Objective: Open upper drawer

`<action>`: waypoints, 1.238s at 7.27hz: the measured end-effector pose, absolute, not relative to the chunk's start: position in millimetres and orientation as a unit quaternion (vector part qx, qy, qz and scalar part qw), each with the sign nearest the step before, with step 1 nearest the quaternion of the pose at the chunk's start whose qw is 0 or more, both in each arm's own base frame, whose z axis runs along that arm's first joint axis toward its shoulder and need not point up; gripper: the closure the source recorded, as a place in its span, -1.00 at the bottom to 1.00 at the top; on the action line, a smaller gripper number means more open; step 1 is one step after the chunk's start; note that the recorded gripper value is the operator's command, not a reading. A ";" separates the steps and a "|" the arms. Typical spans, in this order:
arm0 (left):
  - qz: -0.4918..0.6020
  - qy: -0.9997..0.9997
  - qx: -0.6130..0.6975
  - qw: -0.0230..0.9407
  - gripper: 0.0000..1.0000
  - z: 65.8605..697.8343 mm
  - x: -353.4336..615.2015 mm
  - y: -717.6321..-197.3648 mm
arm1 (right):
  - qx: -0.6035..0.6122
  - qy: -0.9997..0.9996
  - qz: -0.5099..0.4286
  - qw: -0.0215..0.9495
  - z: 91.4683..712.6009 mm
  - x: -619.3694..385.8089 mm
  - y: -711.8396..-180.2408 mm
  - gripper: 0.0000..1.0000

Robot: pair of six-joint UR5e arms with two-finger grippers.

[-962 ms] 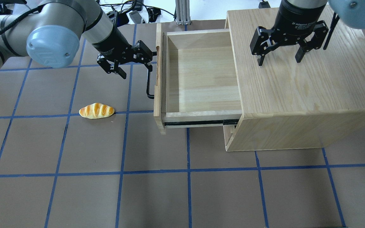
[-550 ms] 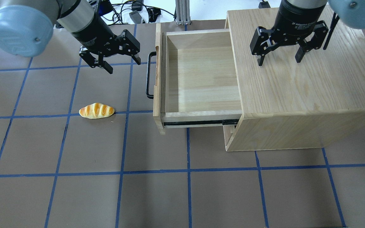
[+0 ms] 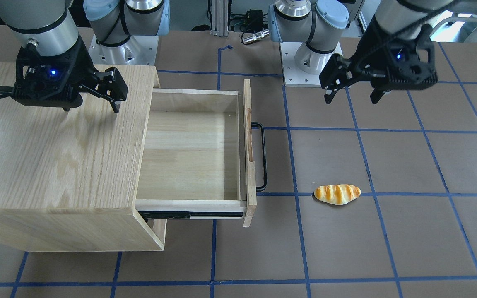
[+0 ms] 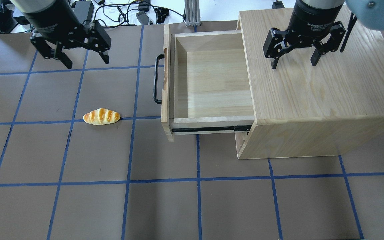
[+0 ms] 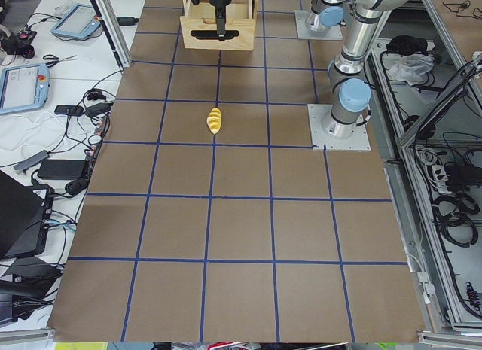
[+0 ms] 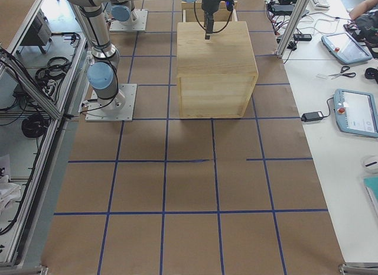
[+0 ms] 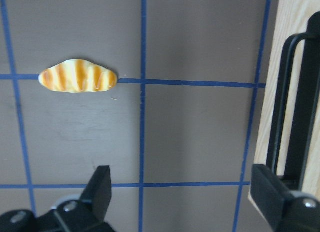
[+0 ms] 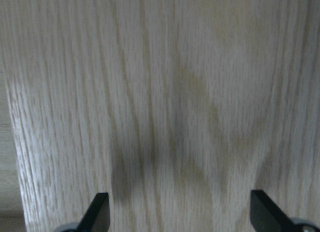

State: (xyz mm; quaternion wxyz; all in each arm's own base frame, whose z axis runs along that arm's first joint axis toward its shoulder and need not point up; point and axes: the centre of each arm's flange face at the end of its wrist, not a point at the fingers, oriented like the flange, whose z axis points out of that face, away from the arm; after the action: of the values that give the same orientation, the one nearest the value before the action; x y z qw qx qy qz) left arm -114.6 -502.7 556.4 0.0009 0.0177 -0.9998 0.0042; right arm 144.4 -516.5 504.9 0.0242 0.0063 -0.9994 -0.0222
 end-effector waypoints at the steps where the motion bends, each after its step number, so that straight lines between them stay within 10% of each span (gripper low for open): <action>1: 0.016 -1.000 0.009 -0.007 -1.00 571.5 -113.7 -489.1 | 0.006 -0.999 -0.022 0.024 504.8 144.4 -516.5 -1.00; 9: 0.056 -0.998 0.008 -0.020 -1.00 578.1 -107.7 -489.4 | 0.007 -0.999 -0.022 0.024 504.8 144.7 -516.5 -1.00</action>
State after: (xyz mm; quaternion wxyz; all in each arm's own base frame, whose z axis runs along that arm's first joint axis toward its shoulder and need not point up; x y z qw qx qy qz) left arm -107.7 -489.4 578.1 -0.0201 0.0079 -0.9982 0.0560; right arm 144.7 -516.5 504.8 0.0242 0.0067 -0.9994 -0.0222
